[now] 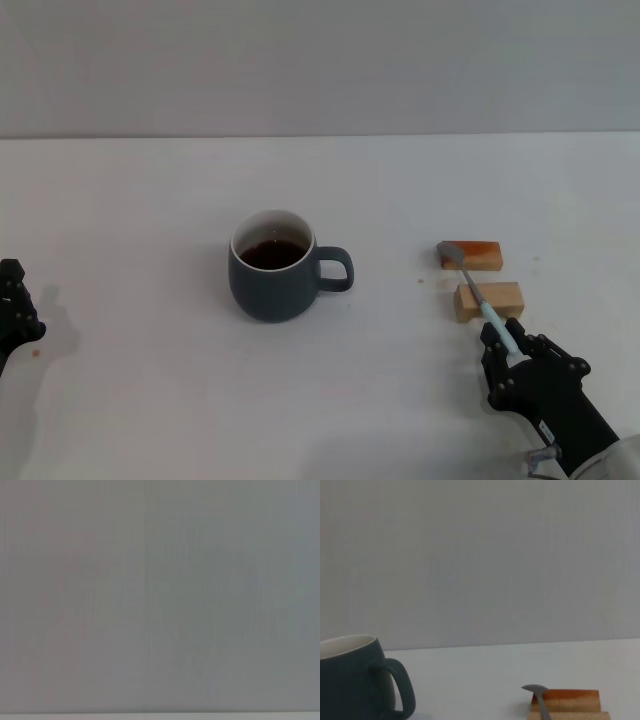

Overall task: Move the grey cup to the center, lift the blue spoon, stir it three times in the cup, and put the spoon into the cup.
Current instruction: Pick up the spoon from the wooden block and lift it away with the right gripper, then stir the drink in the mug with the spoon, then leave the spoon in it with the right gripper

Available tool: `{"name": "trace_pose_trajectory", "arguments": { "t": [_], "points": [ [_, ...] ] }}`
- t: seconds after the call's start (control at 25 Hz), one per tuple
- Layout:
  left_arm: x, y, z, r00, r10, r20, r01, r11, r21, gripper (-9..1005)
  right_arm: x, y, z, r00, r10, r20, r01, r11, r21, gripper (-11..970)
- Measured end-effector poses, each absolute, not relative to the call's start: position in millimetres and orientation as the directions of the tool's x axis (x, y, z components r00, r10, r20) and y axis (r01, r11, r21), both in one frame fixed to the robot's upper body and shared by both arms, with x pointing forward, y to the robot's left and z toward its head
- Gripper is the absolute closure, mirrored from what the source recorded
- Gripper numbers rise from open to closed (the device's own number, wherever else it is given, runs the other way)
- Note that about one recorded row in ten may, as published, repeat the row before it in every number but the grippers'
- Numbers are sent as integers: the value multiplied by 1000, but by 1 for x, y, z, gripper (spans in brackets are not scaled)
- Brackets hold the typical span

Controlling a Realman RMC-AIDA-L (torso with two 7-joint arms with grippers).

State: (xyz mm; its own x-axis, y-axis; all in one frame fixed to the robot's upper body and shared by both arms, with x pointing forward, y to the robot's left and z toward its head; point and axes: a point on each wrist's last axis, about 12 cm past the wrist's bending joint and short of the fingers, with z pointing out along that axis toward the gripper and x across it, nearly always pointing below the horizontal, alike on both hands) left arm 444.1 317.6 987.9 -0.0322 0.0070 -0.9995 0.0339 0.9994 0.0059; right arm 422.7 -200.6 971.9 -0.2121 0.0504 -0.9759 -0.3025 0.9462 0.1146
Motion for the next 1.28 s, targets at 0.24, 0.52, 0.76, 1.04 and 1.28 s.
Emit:
{"name": "trace_pose_trajectory", "arguments": {
  "t": [0.24,0.52,0.76,1.04,1.28],
  "points": [
    [444,318,988,-32,7,-999,33,999,6,998,422,-201,972,-211,58,-976,-291,949,120,745],
    [444,321,988,-35,13,-999,24,1000,12,998,421,-199,973,-208,59,-976,-297,947,120,780],
    [444,320,988,-34,12,-999,25,1000,11,998,414,-186,983,-149,41,-988,-313,946,87,795],
    [443,320,988,-34,20,-999,29,999,19,998,415,-176,1008,-96,71,-993,-337,936,99,796],
    [442,320,987,-36,21,-999,28,999,20,998,427,-165,1038,-36,8,-999,-329,944,19,795]
  ]
}}
